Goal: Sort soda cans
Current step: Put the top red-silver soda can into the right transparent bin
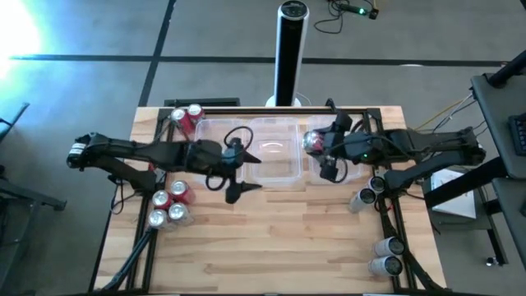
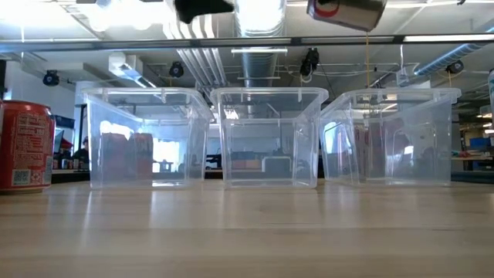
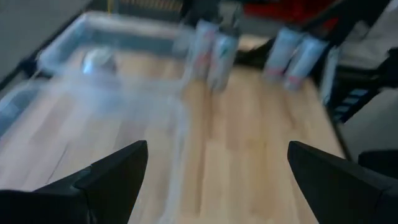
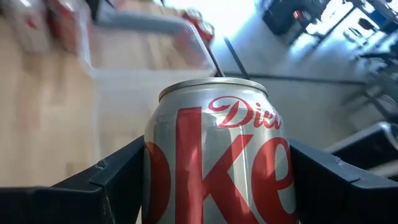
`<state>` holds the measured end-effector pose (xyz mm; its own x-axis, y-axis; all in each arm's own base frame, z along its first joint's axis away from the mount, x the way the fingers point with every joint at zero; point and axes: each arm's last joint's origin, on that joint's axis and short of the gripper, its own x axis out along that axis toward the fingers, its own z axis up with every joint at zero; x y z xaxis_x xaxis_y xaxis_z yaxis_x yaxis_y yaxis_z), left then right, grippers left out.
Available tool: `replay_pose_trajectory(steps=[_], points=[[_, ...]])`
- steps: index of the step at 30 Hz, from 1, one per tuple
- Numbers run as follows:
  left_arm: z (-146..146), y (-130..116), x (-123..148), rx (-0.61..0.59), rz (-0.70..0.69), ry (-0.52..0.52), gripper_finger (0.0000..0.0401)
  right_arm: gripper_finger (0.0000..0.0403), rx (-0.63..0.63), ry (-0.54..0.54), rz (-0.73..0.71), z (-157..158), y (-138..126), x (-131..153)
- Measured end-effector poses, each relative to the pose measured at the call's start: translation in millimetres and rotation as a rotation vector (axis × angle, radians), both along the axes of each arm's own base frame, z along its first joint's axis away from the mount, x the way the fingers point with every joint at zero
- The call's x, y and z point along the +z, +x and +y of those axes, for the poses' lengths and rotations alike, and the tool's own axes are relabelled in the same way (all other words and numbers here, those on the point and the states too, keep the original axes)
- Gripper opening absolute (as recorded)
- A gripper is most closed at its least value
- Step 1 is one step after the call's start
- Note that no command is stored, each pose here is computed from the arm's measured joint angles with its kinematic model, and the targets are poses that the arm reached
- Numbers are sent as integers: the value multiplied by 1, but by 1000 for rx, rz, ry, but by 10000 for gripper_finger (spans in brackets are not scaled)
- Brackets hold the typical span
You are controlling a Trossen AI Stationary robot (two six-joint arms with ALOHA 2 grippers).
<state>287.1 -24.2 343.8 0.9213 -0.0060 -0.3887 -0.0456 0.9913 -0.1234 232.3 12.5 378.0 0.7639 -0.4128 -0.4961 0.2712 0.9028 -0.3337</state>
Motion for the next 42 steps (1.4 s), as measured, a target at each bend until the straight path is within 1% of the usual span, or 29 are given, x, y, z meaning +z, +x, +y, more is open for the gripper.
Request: replay_pose_trajectory(steps=[3, 5, 7, 11, 13, 15, 18, 21, 24, 26, 29, 35, 40, 42], points=[[-6, 6, -16, -32, -137, 15, 370, 302, 40, 5, -82, 7, 0, -7], [-7, 9, -26, -53, -257, 20, 370, 302, 67, -3, -148, 10, 2, -13], [-8, 11, -37, -65, -371, 17, 370, 302, 88, -14, -240, 13, 5, -17], [-8, 15, -53, -53, -560, -18, 370, 302, 157, -13, -420, 18, 14, -29], [-7, 18, -56, -2, -633, -28, 370, 302, 191, 0, -488, 21, 19, -37], [-7, 22, -59, 19, -651, -31, 370, 302, 232, 3, -571, 23, 23, -41], [-8, 31, -67, 18, -622, -6, 370, 302, 289, 21, -714, 26, 29, -44], [-9, 43, -73, 2, -610, 38, 370, 302, 326, 29, -794, 28, 38, -48], [-11, 56, -76, -19, -617, 44, 370, 302, 349, 35, -820, 30, 46, -53], [-12, 63, -78, -15, -613, 47, 370, 302, 359, 58, -830, 31, 50, -56], [-10, 67, -79, -11, -624, 48, 370, 302, 376, 88, -839, 32, 51, -57], [-6, 69, -77, 4, -727, 44, 373, 302, 393, 97, -861, 33, 55, -59], [-7, 76, -80, -20, -740, 114, 375, 302, 400, 98, -873, 35, 60, -64], [-7, 81, -79, -20, -746, 121, 374, 302, 399, 105, -876, 35, 63, -64]])
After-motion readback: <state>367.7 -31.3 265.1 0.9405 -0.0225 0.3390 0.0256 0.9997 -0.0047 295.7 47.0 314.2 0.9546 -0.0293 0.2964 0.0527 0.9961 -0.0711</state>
